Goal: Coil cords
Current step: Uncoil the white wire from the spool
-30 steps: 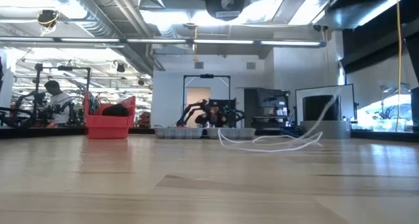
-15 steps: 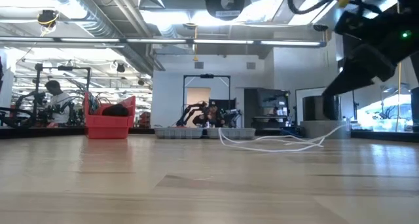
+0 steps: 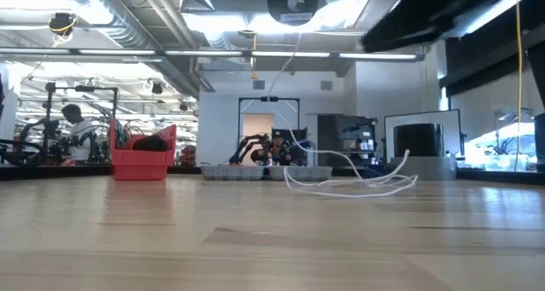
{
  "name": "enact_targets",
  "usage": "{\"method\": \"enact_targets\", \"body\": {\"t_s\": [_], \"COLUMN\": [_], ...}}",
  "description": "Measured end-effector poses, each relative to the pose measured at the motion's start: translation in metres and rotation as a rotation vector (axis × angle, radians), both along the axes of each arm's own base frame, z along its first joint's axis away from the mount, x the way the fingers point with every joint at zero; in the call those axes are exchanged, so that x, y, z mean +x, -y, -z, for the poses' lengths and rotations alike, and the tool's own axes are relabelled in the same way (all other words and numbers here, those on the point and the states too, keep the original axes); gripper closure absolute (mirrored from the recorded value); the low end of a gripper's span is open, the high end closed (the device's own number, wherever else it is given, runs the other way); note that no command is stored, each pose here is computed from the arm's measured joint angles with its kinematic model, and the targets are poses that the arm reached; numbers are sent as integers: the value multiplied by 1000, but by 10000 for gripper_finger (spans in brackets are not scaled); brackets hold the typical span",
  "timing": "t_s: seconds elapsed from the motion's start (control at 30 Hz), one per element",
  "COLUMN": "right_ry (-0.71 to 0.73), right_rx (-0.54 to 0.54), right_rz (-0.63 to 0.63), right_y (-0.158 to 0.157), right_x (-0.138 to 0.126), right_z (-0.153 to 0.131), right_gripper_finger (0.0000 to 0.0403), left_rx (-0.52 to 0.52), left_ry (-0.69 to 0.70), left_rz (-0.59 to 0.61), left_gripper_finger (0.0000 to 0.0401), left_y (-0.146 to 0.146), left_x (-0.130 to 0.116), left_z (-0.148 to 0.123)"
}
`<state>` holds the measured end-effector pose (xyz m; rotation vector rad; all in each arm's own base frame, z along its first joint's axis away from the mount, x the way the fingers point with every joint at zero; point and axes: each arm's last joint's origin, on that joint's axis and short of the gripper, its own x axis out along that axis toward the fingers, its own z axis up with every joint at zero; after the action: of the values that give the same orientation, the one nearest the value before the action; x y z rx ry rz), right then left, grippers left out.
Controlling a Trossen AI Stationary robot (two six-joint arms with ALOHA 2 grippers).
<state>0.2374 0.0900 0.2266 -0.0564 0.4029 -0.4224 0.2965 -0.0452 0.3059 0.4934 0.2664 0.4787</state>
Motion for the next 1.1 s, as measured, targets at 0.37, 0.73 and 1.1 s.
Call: {"method": "enact_targets", "body": {"t_s": [0.37, 0.73, 1.1], "right_ry": [278, 309, 268], "right_rx": [139, 179, 201], "right_rz": [-33, -123, -205], "right_y": [44, 52, 50], "right_x": [55, 63, 61], "right_z": [22, 25, 25], "right_gripper_finger": [233, 233, 233], "left_rx": [-2, -2, -4], "left_ry": [1, 1, 2], "left_rz": [0, 0, 0], "left_gripper_finger": [396, 396, 396], "left_y": [0, 0, 0], "left_x": [0, 0, 0], "left_z": [0, 0, 0]}}
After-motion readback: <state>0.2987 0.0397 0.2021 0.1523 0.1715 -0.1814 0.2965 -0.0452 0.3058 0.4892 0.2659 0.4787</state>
